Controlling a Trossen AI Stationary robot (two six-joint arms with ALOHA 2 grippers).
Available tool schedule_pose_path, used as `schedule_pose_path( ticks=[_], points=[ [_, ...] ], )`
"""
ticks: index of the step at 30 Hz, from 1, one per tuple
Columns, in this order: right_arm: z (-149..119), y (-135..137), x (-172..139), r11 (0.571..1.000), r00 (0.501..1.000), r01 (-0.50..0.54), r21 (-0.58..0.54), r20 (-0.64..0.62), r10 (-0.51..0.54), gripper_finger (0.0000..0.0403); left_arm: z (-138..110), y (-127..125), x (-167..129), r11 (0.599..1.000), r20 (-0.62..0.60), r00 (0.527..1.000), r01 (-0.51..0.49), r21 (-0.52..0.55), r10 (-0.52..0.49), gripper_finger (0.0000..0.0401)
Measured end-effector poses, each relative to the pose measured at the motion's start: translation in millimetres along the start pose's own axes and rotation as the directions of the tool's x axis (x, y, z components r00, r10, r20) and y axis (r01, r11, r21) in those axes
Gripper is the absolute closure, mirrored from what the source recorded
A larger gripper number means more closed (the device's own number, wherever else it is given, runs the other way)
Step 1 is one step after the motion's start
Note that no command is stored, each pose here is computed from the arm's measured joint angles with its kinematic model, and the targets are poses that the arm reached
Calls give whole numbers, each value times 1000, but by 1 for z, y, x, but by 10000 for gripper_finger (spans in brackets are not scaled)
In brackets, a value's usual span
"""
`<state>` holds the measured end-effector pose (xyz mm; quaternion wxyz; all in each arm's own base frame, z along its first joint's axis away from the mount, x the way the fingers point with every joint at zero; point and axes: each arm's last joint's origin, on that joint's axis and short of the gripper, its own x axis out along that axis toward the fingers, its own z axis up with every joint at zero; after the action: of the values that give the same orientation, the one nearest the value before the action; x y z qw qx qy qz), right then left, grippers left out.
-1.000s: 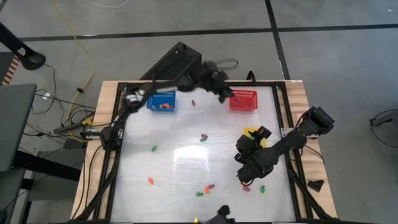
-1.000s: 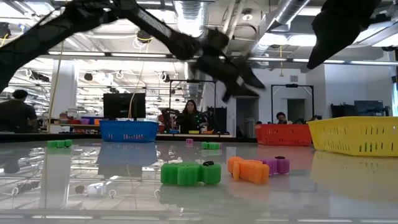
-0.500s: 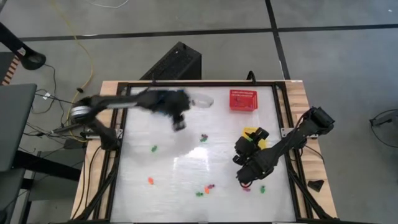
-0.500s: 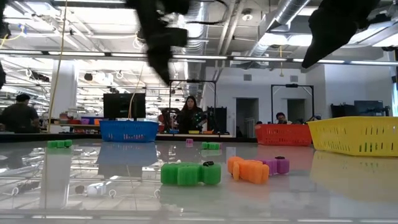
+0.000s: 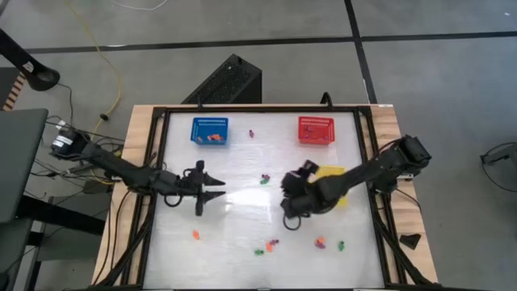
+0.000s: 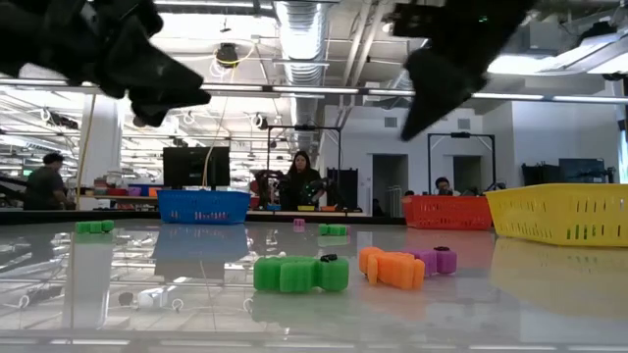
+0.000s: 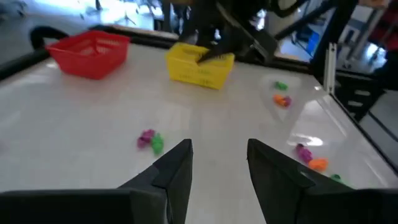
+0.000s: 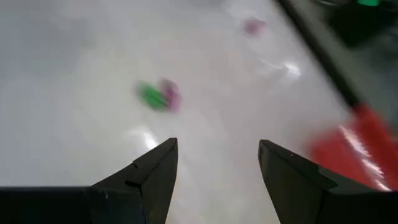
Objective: Sort Halloween decoration
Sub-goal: Put the purple skeleton toy into the red bin
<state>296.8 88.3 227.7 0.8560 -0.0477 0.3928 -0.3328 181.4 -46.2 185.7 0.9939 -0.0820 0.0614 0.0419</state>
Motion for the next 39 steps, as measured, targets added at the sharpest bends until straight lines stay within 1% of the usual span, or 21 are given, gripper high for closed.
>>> schedule_pose_path(
  ticks=[2, 6, 9, 11, 13, 15, 18, 20, 22, 23, 24, 27, 29, 35, 39],
  points=[
    [11, 2, 12, 996, 995, -90, 0, 35, 90, 148, -5, -1, -3, 999, -5, 1000, -19, 29, 20, 257],
    [28, -1, 22, 978, 977, -200, 63, 87, 194, 148, -11, -1, -3, 998, -64, 998, -26, 63, 30, 257],
    [30, 0, 24, 960, 963, -264, 91, 74, 257, 148, -14, -1, -3, 997, -97, 995, -5, 73, 12, 257],
    [28, 5, 21, 950, 953, -300, 86, 68, 295, 148, -16, -2, -4, 997, -124, 992, 18, 74, -8, 257],
    [26, 14, 18, 930, 932, -360, 69, 67, 356, 148, -18, -2, -4, 998, -145, 989, 29, 64, -19, 257],
    [23, 28, 13, 889, 889, -456, 45, 67, 453, 148, -20, -1, -4, 999, -165, 986, 24, 49, -15, 257],
    [19, 54, 5, 797, 793, -603, -21, 91, 602, 148, -21, -1, -4, 999, -175, 984, 18, 33, -12, 257],
    [15, 72, 2, 750, 739, -655, -91, 130, 661, 148, -20, -1, -4, 999, -173, 985, 19, 32, -14, 257],
    [12, 87, 6, 732, 713, -661, -167, 167, 681, 148, -20, -1, -4, 999, -169, 986, 19, 30, -14, 257],
    [11, 91, 9, 731, 708, -655, -192, 184, 682, 148, -19, -1, -4, 999, -164, 986, 20, 27, -15, 257],
    [11, 94, 13, 741, 715, -642, -196, 196, 671, 148, -19, -1, -4, 999, -159, 987, 21, 25, -17, 257],
    [13, 88, 29, 792, 770, -587, -170, 187, 610, 148, -18, -2, -4, 1000, -154, 988, 18, -1, -18, 257],
    [15, 79, 40, 820, 804, -551, -155, 164, 572, 148, -18, -2, -4, 1000, -155, 988, 15, -15, -18, 257],
    [26, 47, 65, 874, 870, -473, -109, 97, 483, 148, -18, -2, -4, 1000, -155, 988, 13, -26, -17, 257],
    [22, 27, 89, 904, 913, -406, -137, -17, 407, 148, -19, -1, -4, 1000, -161, 987, 12, -24, -15, 257]
  ],
)
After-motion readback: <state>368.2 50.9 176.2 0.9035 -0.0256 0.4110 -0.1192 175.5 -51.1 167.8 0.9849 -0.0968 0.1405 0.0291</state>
